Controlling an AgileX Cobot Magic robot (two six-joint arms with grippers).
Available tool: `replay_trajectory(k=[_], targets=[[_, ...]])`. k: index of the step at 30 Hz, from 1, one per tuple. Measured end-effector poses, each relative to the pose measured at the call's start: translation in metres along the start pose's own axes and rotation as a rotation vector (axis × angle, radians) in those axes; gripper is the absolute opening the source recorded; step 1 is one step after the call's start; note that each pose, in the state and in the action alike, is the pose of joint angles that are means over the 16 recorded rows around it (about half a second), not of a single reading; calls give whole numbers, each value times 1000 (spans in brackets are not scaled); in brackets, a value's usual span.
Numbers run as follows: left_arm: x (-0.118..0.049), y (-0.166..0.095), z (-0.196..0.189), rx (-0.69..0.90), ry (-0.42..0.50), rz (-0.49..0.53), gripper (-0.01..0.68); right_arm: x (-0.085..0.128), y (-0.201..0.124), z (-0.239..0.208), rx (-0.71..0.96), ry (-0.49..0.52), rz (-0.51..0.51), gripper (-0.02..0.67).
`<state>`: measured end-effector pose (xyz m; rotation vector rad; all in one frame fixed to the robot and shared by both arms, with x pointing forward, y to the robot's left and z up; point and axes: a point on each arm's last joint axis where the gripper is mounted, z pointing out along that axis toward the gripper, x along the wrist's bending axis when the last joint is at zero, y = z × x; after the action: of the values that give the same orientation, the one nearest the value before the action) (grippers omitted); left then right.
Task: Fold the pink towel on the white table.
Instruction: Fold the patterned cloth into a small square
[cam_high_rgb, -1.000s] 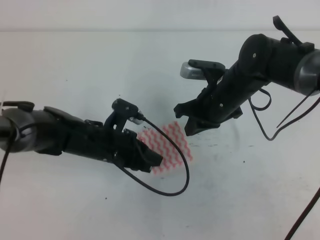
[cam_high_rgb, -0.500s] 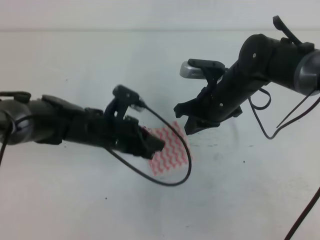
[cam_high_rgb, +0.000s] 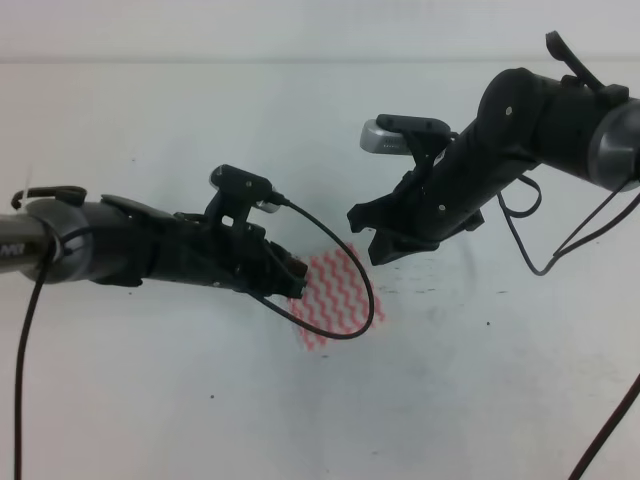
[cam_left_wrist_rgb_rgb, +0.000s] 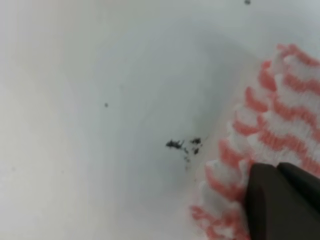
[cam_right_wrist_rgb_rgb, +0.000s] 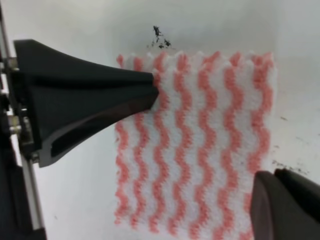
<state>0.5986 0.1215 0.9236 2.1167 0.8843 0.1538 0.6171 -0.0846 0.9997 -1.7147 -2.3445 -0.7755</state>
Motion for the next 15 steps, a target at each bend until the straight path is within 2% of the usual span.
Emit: replay_trajectory(k=[8,15], targets=[[-3,9,2,-23,-47,14,0,-5,3,-6,-22,-12,11,-2],[-13,23,2,-55,-101,46,0,-18,8,-21,-63,-32,49,-2]])
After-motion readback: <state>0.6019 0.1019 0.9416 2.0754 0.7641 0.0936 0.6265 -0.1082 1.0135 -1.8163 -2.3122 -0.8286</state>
